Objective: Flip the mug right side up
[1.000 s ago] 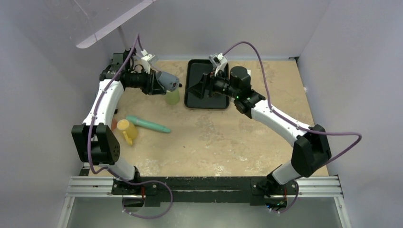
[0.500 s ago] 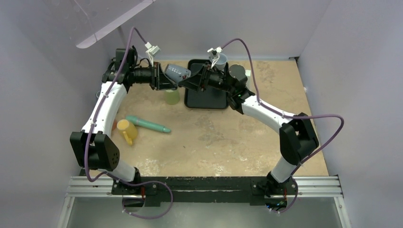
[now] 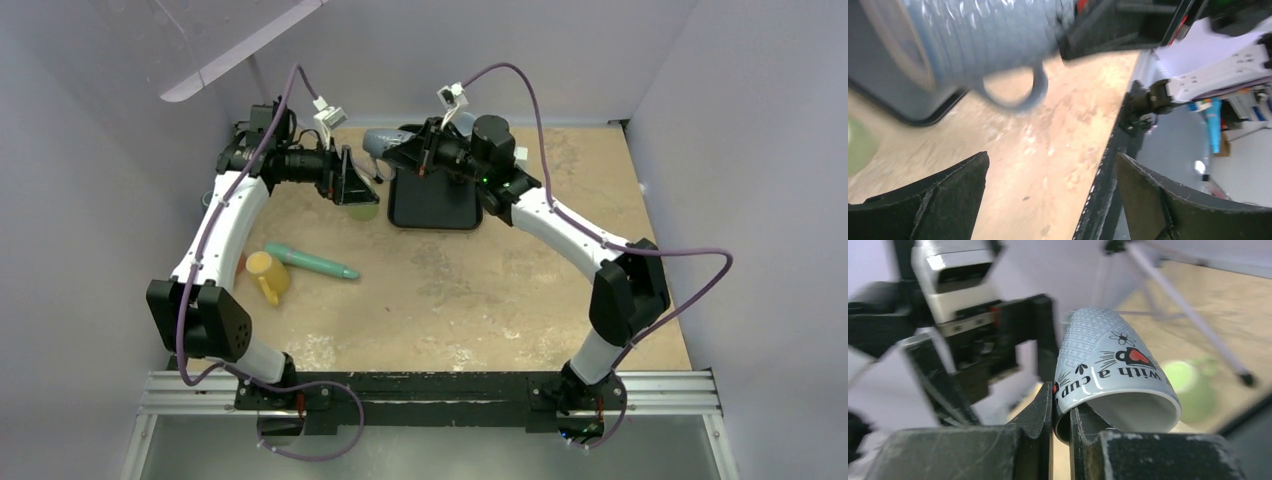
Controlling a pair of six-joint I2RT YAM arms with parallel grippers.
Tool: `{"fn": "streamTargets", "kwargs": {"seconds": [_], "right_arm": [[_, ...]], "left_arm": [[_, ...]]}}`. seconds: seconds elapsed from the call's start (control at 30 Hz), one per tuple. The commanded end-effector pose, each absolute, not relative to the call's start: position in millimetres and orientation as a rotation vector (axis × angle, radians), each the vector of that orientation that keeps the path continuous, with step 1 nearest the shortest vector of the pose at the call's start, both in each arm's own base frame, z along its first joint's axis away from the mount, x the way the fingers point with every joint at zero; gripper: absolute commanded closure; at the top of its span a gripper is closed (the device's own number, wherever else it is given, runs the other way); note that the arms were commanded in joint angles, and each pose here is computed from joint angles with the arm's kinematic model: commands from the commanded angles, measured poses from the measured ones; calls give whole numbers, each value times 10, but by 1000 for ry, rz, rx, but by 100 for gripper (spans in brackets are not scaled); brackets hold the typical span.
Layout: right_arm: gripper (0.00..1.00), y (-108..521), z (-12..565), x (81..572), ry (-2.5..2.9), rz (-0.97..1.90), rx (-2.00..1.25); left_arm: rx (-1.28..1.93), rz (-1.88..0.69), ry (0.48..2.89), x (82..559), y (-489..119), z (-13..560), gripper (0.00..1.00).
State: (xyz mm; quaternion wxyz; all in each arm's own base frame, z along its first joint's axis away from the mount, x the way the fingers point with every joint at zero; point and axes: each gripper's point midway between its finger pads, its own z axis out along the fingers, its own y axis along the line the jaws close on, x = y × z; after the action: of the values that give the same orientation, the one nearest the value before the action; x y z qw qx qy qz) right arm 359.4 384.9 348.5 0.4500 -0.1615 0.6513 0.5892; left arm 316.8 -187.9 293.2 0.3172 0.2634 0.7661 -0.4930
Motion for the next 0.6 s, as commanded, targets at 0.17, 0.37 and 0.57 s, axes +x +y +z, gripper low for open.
{"fn": "streamTargets", "kwargs": {"seconds": [0.17, 0.37, 0.57], "right_arm": [[100, 2705, 2536, 4104, 2098, 380, -503], [100, 2349, 1719, 4068, 2430, 34, -721], [100, 2344, 1577, 4352, 2437, -101, -752]], "left_arm": [[698, -679, 2303, 3525, -1248, 2458, 0], [678, -556, 2404, 3652, -1076, 2196, 0], [663, -505, 2459, 3697, -1002, 2044, 0]]}}
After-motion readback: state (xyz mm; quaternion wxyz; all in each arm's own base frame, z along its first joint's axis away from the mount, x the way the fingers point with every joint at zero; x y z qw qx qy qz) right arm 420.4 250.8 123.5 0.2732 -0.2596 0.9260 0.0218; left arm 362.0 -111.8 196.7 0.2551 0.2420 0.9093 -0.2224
